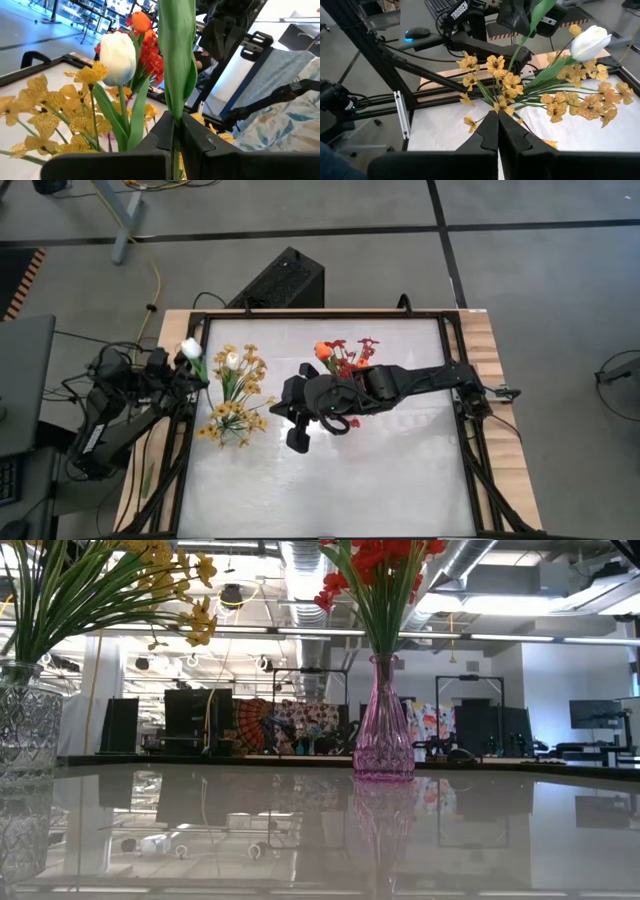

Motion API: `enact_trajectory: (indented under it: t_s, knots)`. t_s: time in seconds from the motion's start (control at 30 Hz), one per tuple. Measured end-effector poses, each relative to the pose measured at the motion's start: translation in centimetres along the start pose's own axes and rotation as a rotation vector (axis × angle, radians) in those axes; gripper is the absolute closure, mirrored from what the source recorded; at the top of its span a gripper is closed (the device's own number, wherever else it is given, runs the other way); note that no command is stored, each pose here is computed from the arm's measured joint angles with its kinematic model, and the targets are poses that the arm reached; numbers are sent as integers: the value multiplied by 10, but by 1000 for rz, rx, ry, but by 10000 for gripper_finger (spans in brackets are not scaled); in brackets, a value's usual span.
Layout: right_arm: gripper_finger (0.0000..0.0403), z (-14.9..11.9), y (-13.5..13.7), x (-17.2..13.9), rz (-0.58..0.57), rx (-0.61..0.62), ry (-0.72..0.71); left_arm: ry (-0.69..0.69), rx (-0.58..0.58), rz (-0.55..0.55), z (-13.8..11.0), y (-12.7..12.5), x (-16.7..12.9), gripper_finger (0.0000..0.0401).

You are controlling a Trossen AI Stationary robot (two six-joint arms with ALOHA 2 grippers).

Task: Sort flowers into vase by color
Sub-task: Put the white flower into the transparent vase

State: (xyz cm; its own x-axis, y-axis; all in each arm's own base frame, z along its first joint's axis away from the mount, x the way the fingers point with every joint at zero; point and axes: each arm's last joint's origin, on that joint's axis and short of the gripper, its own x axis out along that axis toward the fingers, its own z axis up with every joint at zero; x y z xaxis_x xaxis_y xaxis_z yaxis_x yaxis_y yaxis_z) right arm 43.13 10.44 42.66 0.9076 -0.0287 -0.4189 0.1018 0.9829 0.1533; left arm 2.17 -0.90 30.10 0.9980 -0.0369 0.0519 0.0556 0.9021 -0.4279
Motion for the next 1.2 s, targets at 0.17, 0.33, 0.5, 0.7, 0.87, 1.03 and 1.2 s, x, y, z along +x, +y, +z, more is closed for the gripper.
enact_trajectory:
  t_s: [0.17, 0.33, 0.5, 0.7, 0.87, 1.03, 1.2]
  knots:
    - [376, 0, -1, 0, -2, -5, -1, -7, 7, 7, 0, 0, 0, 401]
    - [376, 1, -2, 0, -4, -8, -2, -11, 6, 14, 1, 0, 0, 401]
    - [376, 2, -5, 1, 2, -6, -2, -25, 3, 21, 2, 0, 0, 401]
    - [376, 3, -10, 2, 9, -1, 1, -57, -1, -7, 5, -1, 1, 401]
    - [376, 5, -16, 4, 22, 6, 6, -38, -36, -14, -2, 12, 8, 401]
    - [376, 6, -18, 5, 35, 9, 11, -45, -18, -79, -1, 13, 10, 401]
    - [376, 6, -18, 5, 37, 40, 12, -57, 51, -167, 5, 6, 9, 401]
